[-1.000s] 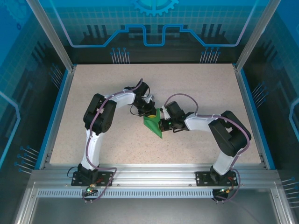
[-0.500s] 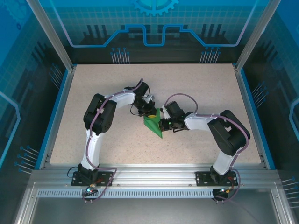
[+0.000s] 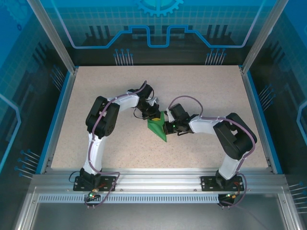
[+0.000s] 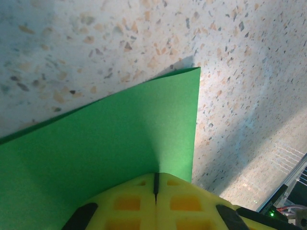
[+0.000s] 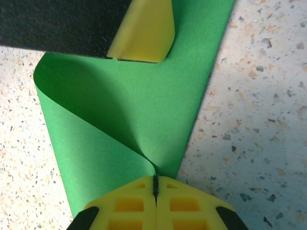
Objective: Fold a paper plane with a square sheet of paper (fold left side to right side)
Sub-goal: Third fold the triangle at the center of the table.
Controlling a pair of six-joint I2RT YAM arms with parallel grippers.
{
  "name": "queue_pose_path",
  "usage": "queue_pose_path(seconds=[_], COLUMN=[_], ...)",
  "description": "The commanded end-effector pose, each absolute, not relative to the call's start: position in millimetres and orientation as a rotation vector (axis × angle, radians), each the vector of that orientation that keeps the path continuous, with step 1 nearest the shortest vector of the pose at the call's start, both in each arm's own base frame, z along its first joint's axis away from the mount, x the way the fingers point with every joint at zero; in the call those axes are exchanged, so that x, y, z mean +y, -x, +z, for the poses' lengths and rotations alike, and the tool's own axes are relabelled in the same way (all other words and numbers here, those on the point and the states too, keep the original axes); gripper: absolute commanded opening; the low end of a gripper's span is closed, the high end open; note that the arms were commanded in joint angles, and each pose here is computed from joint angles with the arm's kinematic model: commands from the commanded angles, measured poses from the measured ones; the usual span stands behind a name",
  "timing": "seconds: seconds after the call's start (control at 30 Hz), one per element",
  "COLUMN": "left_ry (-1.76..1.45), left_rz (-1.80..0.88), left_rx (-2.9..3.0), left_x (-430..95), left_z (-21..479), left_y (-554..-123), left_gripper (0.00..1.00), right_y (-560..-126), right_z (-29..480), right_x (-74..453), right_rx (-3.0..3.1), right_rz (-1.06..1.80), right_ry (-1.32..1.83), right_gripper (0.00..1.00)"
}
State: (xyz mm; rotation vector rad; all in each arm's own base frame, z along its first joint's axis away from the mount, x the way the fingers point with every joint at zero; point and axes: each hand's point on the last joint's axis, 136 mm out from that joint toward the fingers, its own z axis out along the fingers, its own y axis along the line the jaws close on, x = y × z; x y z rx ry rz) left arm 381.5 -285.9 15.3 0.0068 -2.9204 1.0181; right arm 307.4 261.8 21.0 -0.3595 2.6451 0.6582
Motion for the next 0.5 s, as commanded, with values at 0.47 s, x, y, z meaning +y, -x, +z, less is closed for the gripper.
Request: queue_pose_path(seconds=[0.47], left_ry=[-0.014], left_rz=[0.863], left_rx=[-2.882], left_x=[-276.1], left_z=[-20.5], left_y=[-357.3], left_gripper=[0.05], right_y=[-321.4], right_z=[28.6], right_x=[263.3], right_rx=[2.629], right_rz=[0.654], right_ry=[0.361], right_gripper=[0.00])
